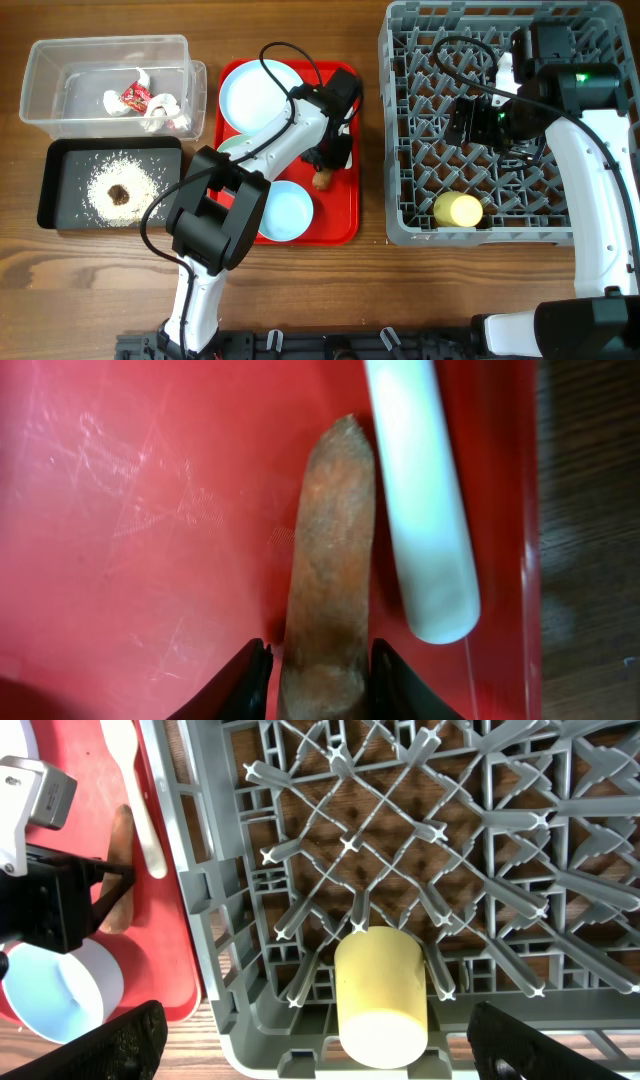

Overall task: Sort waste into correct bins and load items into the dishwasher rack
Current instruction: 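Grasp the carrot on the red tray with the left gripper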

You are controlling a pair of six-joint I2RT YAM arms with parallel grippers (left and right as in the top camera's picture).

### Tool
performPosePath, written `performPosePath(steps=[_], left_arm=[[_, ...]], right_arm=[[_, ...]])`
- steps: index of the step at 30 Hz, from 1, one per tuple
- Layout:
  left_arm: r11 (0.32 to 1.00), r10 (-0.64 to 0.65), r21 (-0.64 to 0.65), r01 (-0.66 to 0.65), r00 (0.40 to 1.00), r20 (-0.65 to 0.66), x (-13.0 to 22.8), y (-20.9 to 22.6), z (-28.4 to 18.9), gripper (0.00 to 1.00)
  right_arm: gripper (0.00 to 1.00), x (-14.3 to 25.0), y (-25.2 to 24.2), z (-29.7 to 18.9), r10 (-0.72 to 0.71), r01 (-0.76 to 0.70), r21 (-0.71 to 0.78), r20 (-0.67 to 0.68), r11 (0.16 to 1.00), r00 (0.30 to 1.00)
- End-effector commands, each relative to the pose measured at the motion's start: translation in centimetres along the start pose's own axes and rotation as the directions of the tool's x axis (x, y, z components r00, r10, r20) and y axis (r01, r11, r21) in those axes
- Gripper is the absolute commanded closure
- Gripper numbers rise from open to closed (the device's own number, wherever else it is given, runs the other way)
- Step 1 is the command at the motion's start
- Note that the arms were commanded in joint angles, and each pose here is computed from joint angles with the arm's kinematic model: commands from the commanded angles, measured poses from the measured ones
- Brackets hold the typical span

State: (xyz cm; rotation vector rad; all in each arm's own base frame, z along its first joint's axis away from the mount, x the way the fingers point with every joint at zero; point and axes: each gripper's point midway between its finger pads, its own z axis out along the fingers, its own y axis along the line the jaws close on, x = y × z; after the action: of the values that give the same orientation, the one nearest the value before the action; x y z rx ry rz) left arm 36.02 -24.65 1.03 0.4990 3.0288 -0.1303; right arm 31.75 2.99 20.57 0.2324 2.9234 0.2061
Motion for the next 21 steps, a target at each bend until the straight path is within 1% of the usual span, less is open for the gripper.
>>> performPosePath(steps=[1,3,5,6,7,10,11,14,16,17,18,19,21], left_arm=[[0.999,-0.047,-0.026,0.047,0.999,-0.026,0.7,0.6,0.9,0.65],[0.999,-0.046,-0.026,0.045,0.999,-0.026,0.8,0.6,0.9,0.61],[0.999,-0.045,-0.026,0.044,0.999,-0.027,0.8,0.5,0.9,0.61],[0.999,-0.041,-0.026,0.041,0.999,-0.027,0.8,0.4,0.9,0.65],[0.999,-0.033,-0.025,0.033,0.999,-0.027,0.9,0.2,0.9,0.73],[0.999,-0.003,-0.032,0.003,1.0,-0.024,1.0,-0.3,1.0,0.83],[0.999,-0.003,-0.035,0.002,1.0,-0.023,1.0,-0.2,1.0,0.86],[0.999,-0.006,-0.035,0.005,1.0,-0.026,0.9,-0.2,-0.2,0.85],[0.999,-0.016,-0.037,0.016,1.0,-0.002,0.0,0.1,-3.1,0.84],[0.999,-0.04,-0.03,0.042,0.998,0.049,-1.3,0.8,-6.8,0.85],[0.998,-0.059,-0.022,0.061,0.995,0.082,-2.0,1.5,-9.0,0.85],[0.996,-0.087,-0.013,0.089,0.989,0.124,-2.6,2.5,-11.4,0.85],[0.985,-0.172,0.003,0.175,0.963,0.209,-3.0,6.2,-16.5,0.84]], right_arm=[[0.02,-0.2,0.4,-0.5,-0.026,0.026,-0.016,0.017,1.0,1.0],[0.02,-0.2,0.4,-0.5,-0.026,0.026,-0.016,0.017,1.0,1.0],[0.02,-0.2,0.4,-0.5,-0.026,0.026,-0.016,0.017,1.0,1.0],[0.02,-0.3,0.4,-0.5,-0.026,0.026,-0.016,0.017,1.0,1.0],[0.02,-0.3,0.4,-0.5,-0.026,0.027,-0.016,0.017,1.0,1.0],[0.02,-0.3,0.4,-0.5,-0.027,0.028,-0.016,0.017,0.999,0.999],[0.02,-0.3,0.4,-0.5,-0.032,0.033,-0.016,0.018,0.999,0.999],[0.02,-0.2,0.4,-0.5,-0.049,0.05,-0.016,0.017,0.999,0.999],[0.02,-0.2,0.4,-0.5,-0.049,0.049,-0.016,0.017,0.999,0.999],[0.02,-0.3,0.5,-0.5,-0.05,0.05,-0.016,0.018,0.999,0.999],[0.02,-0.3,0.5,-0.5,-0.05,0.05,-0.016,0.018,0.999,0.999],[0.02,-0.3,0.5,-0.5,-0.05,0.05,-0.016,0.019,0.999,0.999],[0.02,-0.3,0.5,-0.5,-0.052,0.052,-0.016,0.019,0.999,0.998]])
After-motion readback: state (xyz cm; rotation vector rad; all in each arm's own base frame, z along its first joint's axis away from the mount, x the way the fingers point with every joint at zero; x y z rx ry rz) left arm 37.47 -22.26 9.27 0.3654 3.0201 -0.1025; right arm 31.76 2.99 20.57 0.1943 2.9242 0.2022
